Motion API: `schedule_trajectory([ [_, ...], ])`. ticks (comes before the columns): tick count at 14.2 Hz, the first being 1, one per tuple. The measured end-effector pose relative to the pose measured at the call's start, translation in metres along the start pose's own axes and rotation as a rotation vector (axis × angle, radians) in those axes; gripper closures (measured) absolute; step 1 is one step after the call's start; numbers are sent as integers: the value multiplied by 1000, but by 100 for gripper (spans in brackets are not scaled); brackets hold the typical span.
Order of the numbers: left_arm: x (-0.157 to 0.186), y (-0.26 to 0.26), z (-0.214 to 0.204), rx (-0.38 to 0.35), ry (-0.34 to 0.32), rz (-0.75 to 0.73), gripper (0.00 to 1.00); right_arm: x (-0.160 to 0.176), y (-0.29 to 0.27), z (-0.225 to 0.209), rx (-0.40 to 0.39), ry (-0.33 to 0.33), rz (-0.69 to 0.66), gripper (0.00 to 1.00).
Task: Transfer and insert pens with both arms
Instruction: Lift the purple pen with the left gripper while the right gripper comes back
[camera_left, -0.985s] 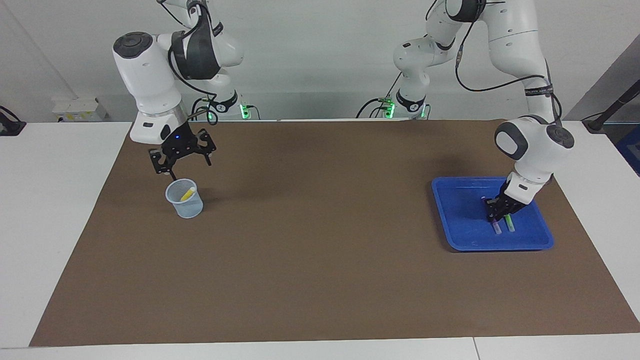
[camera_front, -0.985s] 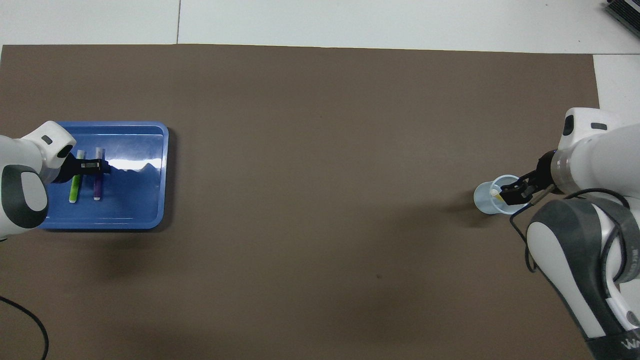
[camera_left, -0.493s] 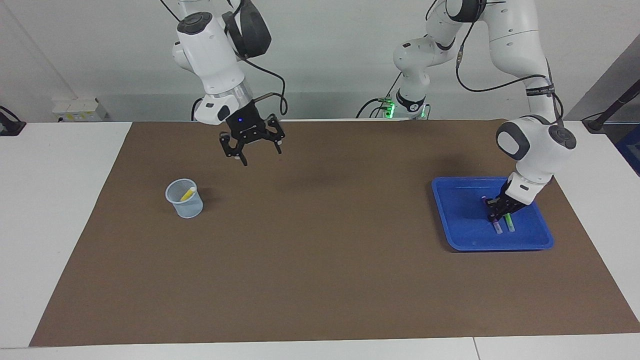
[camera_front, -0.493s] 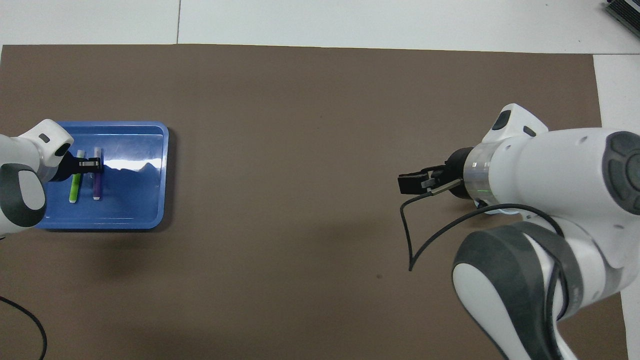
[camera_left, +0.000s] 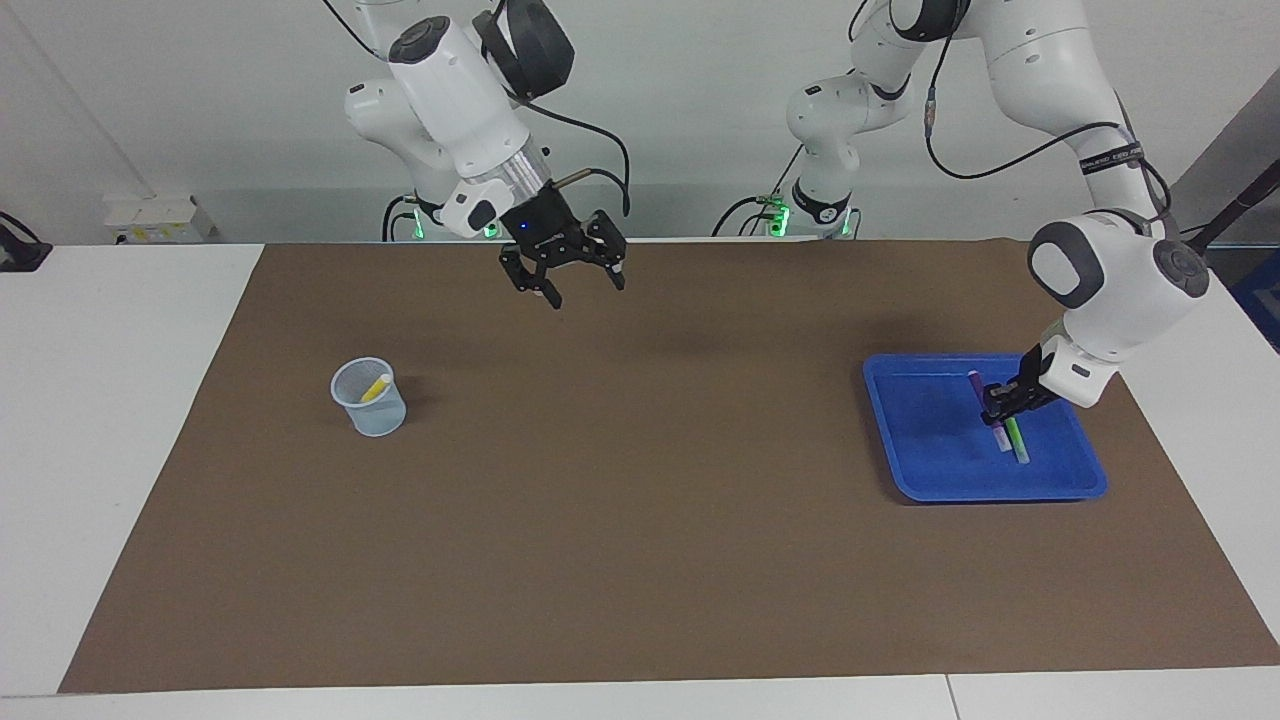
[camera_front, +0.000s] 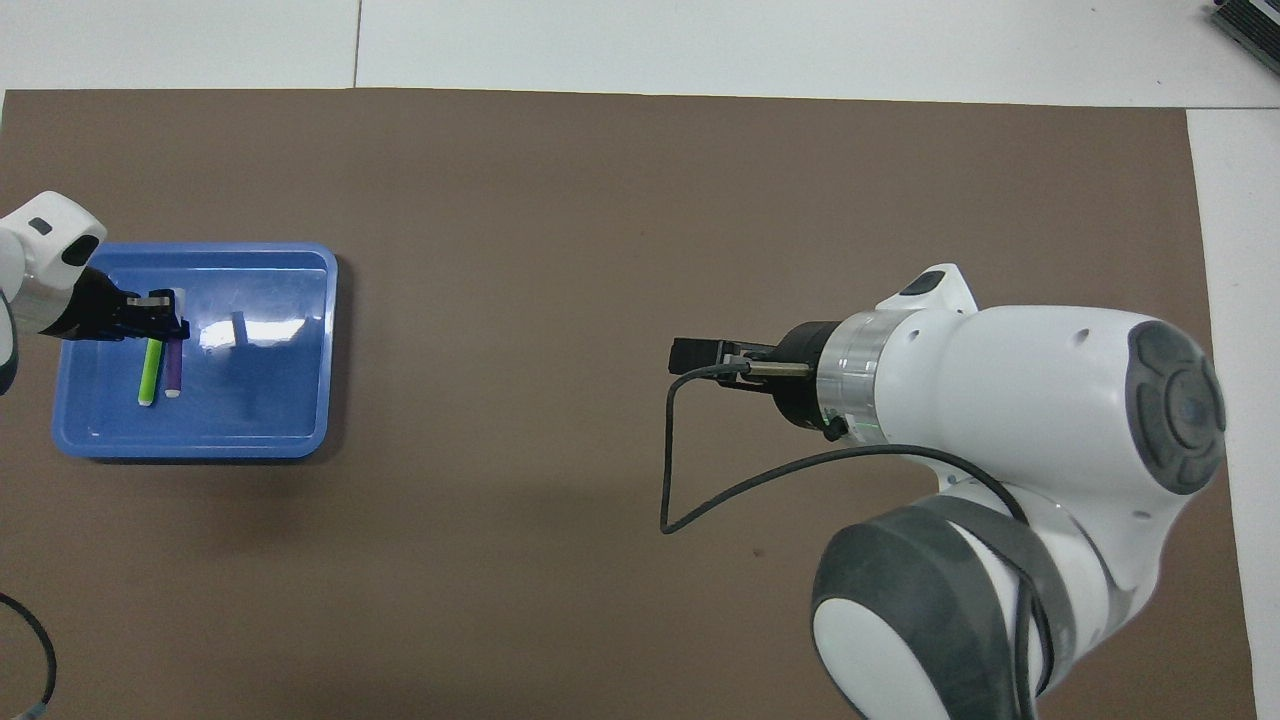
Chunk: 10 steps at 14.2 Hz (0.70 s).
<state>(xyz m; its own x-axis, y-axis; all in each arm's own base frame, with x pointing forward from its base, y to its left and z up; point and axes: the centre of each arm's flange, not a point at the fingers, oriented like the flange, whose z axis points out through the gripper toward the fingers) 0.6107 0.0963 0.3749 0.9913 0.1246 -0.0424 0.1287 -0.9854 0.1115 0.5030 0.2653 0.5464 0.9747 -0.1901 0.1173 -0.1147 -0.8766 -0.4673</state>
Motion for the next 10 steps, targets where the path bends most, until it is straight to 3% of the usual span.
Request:
schedule_trajectory([
  [4,-17,24,-50,-20,-42,-151,83,-15,-25,10,75,-16,103,0],
  [10,-44,65,-113,-225,-74,-621,83,-24,-48,20,184,-4,267,0],
])
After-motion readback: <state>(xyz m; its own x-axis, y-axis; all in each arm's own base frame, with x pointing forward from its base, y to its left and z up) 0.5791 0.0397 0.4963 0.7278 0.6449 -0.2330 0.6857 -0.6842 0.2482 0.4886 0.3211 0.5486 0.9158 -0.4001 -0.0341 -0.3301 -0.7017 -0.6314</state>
